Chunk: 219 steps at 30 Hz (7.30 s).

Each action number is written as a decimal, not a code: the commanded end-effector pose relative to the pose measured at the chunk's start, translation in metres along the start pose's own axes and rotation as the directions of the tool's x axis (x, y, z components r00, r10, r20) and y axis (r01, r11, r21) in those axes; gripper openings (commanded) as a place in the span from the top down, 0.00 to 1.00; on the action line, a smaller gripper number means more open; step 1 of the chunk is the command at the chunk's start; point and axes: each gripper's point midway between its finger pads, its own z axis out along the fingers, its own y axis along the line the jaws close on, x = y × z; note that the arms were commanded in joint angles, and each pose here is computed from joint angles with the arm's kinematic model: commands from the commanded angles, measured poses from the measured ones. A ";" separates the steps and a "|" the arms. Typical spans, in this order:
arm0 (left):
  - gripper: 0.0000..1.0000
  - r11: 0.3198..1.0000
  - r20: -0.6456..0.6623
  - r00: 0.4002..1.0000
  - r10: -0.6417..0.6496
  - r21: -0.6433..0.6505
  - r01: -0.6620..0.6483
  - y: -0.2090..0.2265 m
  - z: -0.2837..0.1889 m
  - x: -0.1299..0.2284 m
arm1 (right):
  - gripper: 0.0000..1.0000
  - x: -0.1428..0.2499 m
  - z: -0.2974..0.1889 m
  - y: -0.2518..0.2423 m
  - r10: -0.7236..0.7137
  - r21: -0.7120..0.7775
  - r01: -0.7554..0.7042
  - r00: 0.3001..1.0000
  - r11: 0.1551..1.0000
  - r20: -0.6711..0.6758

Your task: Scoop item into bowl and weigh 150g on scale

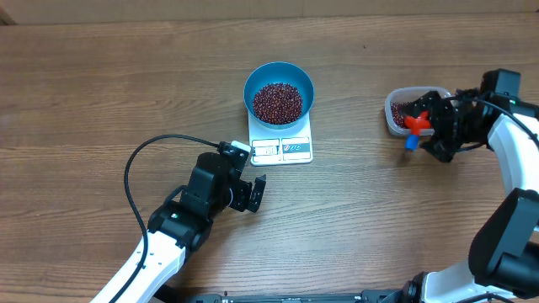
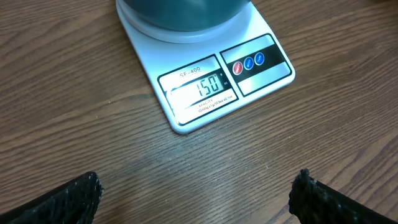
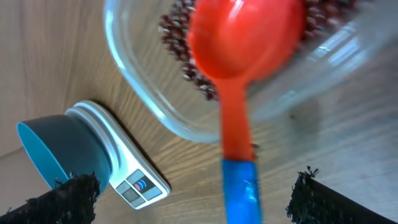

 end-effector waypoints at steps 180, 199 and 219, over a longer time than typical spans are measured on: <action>0.00 0.991 0.125 0.986 -0.109 -0.061 0.117 0.030 -0.040 -0.021 | 0.00 0.135 -0.072 0.002 -0.492 0.253 0.784 0.076 0.567 0.867; 0.01 0.939 0.682 0.730 -0.044 -0.221 0.263 0.107 -0.136 -0.039 | 0.00 0.135 -0.072 0.002 -0.492 0.253 0.784 0.076 0.567 0.867; 0.00 0.881 0.648 0.704 0.290 -0.468 0.068 0.112 -0.135 -0.004 | 0.00 0.135 -0.072 0.002 -0.492 0.253 0.784 0.076 0.567 0.867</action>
